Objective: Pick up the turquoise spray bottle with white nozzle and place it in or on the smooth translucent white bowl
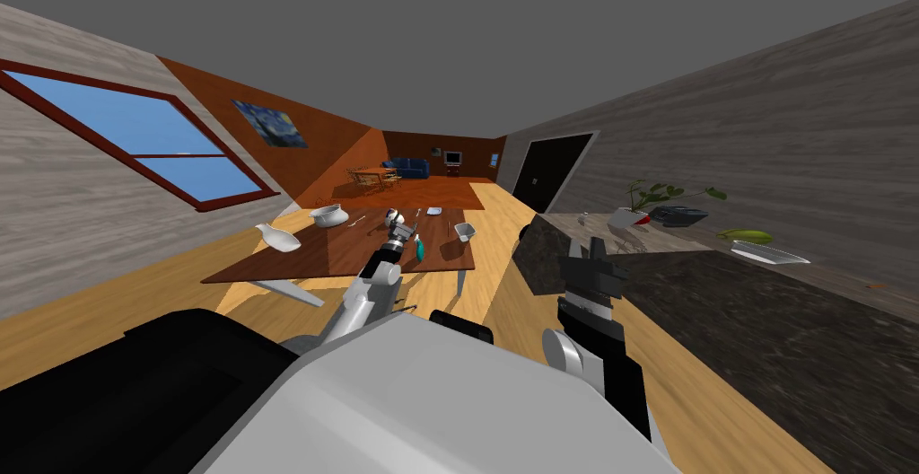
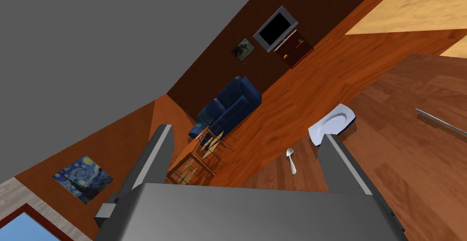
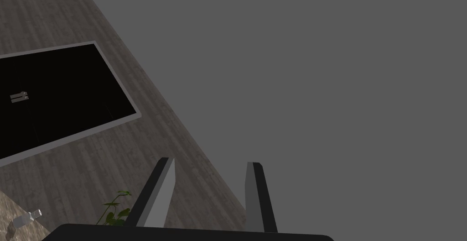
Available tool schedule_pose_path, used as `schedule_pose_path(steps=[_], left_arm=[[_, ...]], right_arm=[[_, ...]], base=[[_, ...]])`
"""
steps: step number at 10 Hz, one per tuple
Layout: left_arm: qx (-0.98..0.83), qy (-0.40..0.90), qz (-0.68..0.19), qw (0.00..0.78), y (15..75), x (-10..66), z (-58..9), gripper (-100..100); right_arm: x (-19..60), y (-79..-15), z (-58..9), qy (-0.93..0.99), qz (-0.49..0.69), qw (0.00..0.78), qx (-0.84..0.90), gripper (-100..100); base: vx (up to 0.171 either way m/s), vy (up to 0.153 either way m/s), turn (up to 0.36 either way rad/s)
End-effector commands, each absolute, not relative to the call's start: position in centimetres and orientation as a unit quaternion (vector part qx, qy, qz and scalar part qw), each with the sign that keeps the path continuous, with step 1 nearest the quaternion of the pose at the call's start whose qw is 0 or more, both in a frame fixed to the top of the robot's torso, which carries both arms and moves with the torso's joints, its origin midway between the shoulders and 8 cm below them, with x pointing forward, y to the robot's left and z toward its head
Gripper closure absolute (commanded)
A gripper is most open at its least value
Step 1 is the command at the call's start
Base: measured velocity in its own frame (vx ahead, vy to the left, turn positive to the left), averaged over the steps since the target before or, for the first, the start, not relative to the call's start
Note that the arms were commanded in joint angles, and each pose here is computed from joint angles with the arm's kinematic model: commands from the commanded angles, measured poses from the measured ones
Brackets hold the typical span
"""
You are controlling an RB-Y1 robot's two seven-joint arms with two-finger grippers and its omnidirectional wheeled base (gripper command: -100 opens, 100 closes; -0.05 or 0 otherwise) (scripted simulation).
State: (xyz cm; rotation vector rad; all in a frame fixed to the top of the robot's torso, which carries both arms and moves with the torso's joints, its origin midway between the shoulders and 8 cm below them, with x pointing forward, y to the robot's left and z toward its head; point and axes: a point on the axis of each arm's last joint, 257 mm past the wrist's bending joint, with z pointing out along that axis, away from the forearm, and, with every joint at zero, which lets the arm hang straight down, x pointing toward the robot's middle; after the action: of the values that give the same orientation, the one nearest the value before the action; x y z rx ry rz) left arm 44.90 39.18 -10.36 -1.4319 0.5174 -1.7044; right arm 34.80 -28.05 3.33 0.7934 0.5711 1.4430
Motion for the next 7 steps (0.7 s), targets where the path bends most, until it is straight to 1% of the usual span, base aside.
schedule_pose_path(steps=[1, 2, 4, 6, 7], left_arm=[[-0.605, 0.181, -0.672, 0.388, 41.0, 45.5, -12.4, -100], [-0.610, 0.179, -0.671, 0.381, 40.9, 45.6, -12.7, -100], [-0.652, 0.140, -0.660, 0.344, 43.1, 45.9, -15.4, -100], [-0.679, 0.119, -0.650, 0.320, 44.0, 46.0, -17.3, -100], [-0.683, 0.120, -0.647, 0.318, 44.0, 46.0, -17.5, -100]], right_arm=[[34.8, -28.0, 3.3, 0.251, 0.634, 0.644, 0.348, 0], [34.8, -28.0, 3.3, 0.251, 0.634, 0.644, 0.348, 0], [34.8, -28.0, 3.3, 0.251, 0.634, 0.644, 0.348, 0], [34.8, -28.0, 3.3, 0.251, 0.634, 0.644, 0.348, 0], [34.8, -28.0, 3.3, 0.251, 0.634, 0.644, 0.348, 0]], base=[[0.038, -0.067, -0.025], [0.024, -0.045, -0.005], [0.033, -0.047, -0.014], [0.037, -0.043, -0.005], [0.026, -0.032, -0.001]])
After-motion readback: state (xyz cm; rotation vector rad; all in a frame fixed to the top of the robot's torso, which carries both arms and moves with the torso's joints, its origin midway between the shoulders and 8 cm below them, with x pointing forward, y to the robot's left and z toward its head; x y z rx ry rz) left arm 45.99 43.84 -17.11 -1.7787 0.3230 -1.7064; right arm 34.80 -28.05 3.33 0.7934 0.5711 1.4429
